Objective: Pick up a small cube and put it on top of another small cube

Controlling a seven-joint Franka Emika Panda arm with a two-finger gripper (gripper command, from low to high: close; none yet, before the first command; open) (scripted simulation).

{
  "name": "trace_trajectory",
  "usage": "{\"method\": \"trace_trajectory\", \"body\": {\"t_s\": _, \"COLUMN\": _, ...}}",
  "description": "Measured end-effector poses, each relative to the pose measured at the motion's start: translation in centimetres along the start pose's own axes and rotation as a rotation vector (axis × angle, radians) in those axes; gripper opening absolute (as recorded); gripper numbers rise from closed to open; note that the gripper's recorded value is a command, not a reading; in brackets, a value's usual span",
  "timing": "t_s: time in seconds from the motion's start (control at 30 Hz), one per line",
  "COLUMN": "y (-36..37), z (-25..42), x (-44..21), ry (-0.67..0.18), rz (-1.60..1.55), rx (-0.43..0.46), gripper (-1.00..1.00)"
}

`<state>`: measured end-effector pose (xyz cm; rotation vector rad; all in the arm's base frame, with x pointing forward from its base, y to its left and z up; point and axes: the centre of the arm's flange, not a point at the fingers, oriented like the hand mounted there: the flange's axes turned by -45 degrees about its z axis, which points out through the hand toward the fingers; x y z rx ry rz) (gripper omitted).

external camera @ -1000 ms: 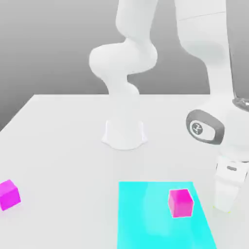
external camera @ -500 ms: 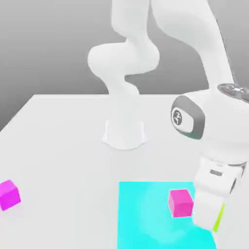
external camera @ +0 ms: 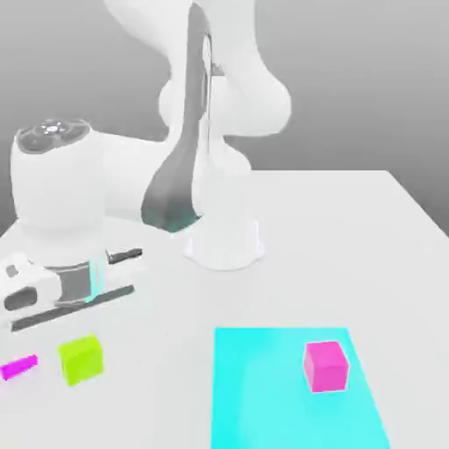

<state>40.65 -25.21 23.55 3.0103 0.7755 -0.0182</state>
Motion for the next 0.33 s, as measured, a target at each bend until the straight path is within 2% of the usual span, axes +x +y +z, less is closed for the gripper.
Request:
{"method": "trace_trajectory", "body": {"t_s": 0.13, "y": 4.0, "z": 3.8, "x": -8.8, "ry": 0.017, "rz": 0.123, "rx": 0.027, "gripper": -1.00}}
{"method": "trace_trajectory", "body": {"t_s": 0.17, "y": 4.2, "z": 5.1, "x": -9.4, "ry": 0.017, "rz": 0.132, "rx": 0.030, "gripper": 1.00}}
{"method": "trace_trajectory", "body": {"t_s": 0.33, "y": 4.2, "z": 5.1, "x": -9.4, "ry": 0.017, "rz": 0.132, "rx": 0.030, "gripper": 1.00}}
